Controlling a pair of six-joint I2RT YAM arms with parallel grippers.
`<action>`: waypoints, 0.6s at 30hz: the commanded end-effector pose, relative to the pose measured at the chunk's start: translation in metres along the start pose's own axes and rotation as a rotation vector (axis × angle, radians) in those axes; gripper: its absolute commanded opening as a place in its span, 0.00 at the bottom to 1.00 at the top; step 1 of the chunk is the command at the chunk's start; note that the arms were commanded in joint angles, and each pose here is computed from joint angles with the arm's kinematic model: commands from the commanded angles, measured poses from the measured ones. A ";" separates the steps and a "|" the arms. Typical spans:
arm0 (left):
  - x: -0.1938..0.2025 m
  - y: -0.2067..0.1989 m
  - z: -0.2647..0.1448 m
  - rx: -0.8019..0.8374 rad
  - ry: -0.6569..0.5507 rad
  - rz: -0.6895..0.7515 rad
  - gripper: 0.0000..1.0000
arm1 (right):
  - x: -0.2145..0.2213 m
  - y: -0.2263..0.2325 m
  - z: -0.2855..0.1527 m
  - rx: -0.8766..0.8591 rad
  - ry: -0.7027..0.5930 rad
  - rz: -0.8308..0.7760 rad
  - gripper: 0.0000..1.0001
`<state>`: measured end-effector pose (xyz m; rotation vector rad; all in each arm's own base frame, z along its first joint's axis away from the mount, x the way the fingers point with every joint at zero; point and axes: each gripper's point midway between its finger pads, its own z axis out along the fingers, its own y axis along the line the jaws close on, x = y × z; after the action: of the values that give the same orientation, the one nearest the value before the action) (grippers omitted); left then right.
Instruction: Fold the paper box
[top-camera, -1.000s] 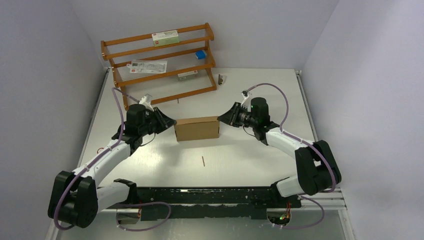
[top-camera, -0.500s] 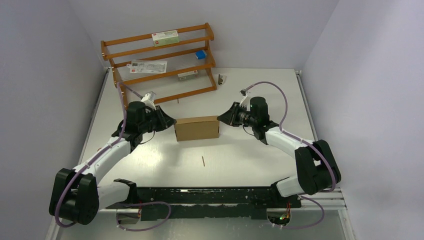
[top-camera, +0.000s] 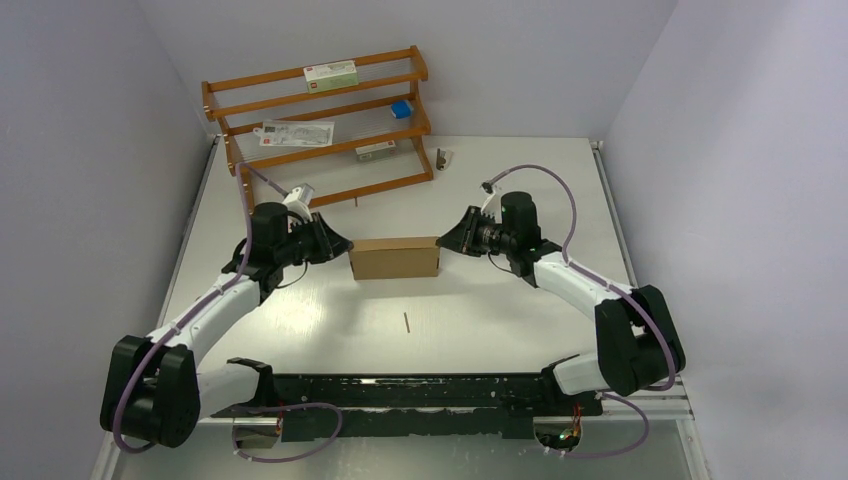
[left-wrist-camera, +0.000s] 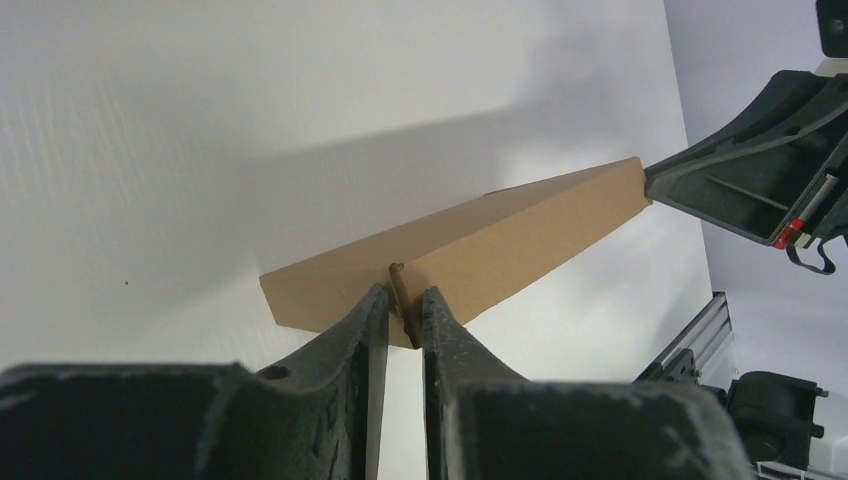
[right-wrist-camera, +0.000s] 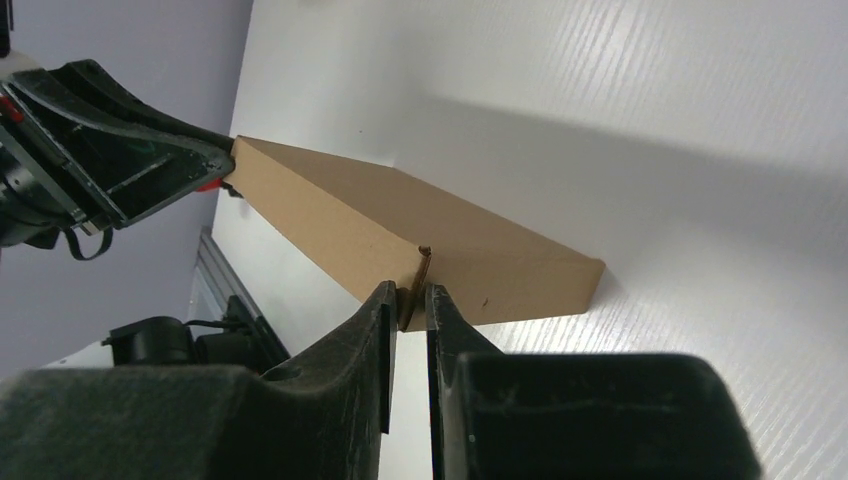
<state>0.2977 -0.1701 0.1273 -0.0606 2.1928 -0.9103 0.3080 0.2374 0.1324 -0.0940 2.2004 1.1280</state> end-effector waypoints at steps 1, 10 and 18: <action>0.104 0.061 -0.016 -0.206 0.332 -0.113 0.09 | 0.043 -0.029 -0.003 0.117 0.145 0.168 0.18; 0.125 0.091 -0.027 -0.314 0.361 -0.275 0.05 | 0.101 -0.075 -0.013 0.212 0.246 0.238 0.07; 0.155 0.098 -0.030 -0.324 0.443 -0.411 0.05 | 0.133 -0.098 -0.029 0.314 0.330 0.244 0.00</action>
<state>0.2958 -0.1653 0.1176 -0.1764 2.1952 -1.0866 0.3025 0.2330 0.1196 -0.0265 2.1851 1.2140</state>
